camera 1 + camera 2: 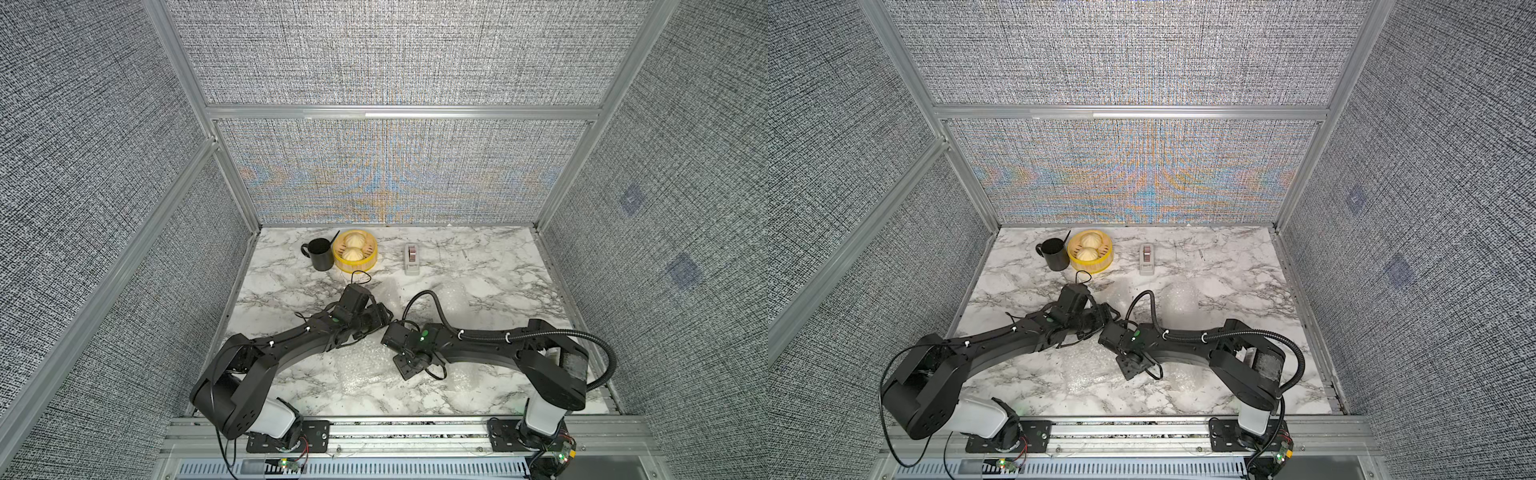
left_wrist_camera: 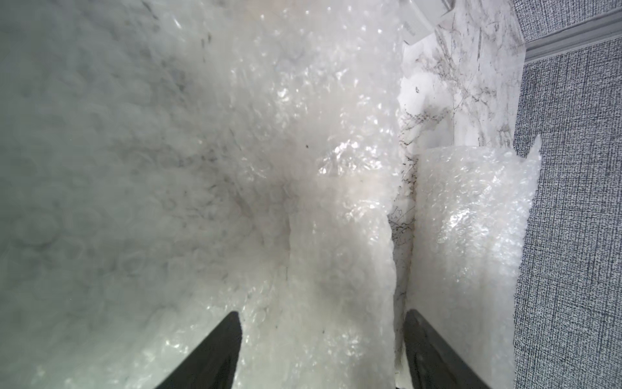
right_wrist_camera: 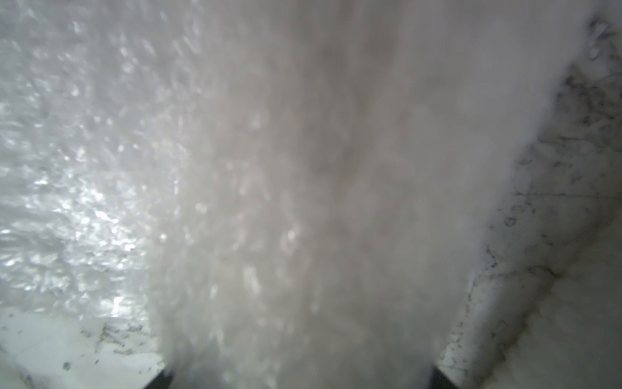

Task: Wrap vases in bubble wrap
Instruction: Wrap the vase in bubble wrap.

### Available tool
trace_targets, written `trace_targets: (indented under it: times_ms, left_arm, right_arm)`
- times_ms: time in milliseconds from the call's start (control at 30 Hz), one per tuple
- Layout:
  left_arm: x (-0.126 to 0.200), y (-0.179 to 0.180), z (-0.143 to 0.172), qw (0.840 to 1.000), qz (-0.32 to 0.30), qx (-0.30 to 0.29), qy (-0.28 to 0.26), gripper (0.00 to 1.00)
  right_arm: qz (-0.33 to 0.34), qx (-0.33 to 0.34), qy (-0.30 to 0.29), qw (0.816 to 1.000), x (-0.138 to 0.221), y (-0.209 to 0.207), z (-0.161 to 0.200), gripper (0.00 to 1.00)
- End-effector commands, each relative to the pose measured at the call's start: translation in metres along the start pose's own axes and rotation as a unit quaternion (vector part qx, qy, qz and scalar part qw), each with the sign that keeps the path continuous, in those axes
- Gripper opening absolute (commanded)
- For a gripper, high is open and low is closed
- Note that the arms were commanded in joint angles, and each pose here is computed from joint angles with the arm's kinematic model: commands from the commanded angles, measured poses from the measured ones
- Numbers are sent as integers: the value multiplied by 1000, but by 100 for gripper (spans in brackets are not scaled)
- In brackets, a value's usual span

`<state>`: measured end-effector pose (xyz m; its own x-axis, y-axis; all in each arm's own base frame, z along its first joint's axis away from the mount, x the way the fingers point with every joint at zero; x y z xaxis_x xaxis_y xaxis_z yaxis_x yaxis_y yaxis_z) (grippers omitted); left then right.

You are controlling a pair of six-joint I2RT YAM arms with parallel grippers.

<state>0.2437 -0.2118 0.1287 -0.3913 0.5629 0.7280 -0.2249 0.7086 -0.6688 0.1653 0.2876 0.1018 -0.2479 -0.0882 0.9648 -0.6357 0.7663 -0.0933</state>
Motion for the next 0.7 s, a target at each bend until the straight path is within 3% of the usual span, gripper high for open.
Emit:
trace_targets:
  times_ms: [0,133,267,500,667]
  left_arm:
    - [-9,8,6,999,-28,15,18,63]
    - [-16,10,8,999,-33,10,25,55]
    - [-19,20,10,998,-49,11,24,37]
    - [-26,30,14,997,-63,7,33,15]
    - [-25,38,16,996,-79,2,34,13]
  right_arm:
    - [7,0,-15,1000,0,-1,-5,62]
    - [7,1,-16,1000,1,-1,-5,62]
    - [6,1,-21,1000,2,-1,-6,62]
    - [-1,1,-32,999,8,0,-9,65]
    - [-19,0,-52,998,21,1,-13,77]
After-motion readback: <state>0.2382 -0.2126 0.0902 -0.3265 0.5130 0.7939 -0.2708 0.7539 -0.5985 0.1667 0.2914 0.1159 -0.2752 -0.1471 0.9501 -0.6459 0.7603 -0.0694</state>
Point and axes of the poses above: each gripper's point midway between its finger pads, its own x axis back along the fingers, its own y axis along the line the jaws close on, z = x × y, the point moved 8 cm from there along x, back along the fingers, and after that the axes turned 8 degrees about x, right-handed, at the moved point
